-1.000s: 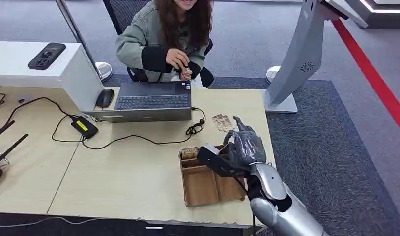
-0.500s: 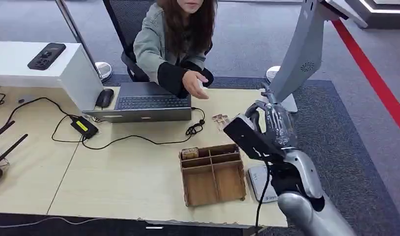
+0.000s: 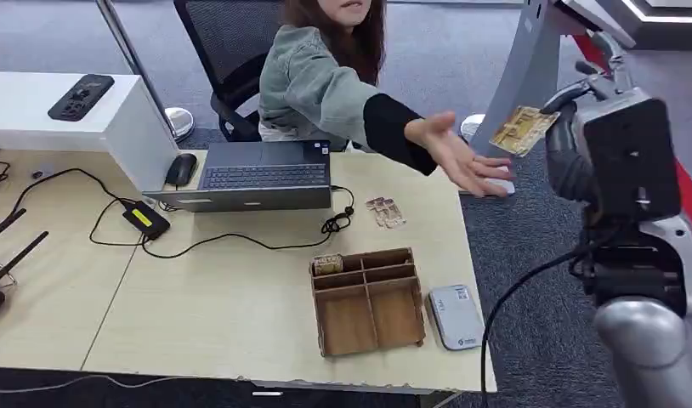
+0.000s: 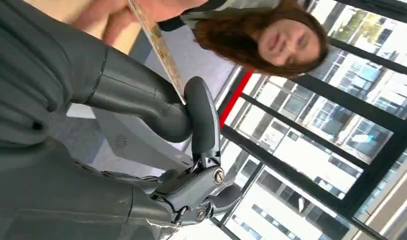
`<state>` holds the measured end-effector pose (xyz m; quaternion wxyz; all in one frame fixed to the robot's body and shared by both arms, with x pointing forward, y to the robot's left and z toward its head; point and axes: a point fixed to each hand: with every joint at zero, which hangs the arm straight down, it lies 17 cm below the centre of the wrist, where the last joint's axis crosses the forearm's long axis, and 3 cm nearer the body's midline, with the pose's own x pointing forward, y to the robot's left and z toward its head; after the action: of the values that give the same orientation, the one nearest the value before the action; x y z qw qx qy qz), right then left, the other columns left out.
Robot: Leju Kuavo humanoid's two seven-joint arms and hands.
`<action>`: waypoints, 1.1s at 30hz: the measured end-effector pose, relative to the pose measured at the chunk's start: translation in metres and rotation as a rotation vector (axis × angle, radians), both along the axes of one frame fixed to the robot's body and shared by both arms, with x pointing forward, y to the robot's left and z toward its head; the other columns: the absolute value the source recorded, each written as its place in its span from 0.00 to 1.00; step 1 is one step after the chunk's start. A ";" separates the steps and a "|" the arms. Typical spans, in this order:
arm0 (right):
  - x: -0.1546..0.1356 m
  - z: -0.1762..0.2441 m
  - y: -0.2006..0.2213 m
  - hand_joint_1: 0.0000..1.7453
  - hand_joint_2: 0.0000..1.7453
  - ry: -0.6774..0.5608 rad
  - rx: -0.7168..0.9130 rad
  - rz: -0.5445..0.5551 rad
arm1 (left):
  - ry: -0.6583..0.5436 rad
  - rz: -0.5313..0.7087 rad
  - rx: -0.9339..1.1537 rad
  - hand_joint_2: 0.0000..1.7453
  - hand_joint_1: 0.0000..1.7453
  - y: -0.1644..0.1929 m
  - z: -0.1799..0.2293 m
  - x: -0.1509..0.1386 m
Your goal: Pass the card to the sensor for recognition and then transmit it.
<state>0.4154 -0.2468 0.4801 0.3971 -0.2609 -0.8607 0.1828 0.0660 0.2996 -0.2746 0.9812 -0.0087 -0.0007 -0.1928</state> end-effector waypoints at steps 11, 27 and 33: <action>0.029 0.011 0.007 1.00 1.00 -0.043 0.012 0.025 | -0.007 -0.009 -0.010 0.00 0.00 -0.007 0.000 0.002; 0.045 -0.017 0.051 0.00 1.00 -0.003 0.045 0.083 | 0.008 -0.017 -0.004 0.00 0.00 -0.006 0.000 -0.002; -0.001 -0.028 0.025 0.00 1.00 -0.063 0.295 0.152 | 0.051 -0.018 0.013 0.00 0.00 -0.003 0.000 -0.011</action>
<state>0.4142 -0.2219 0.4524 0.3890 -0.1397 -0.9074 0.0759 0.0553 0.2962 -0.2748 0.9791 -0.0075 0.0258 -0.2015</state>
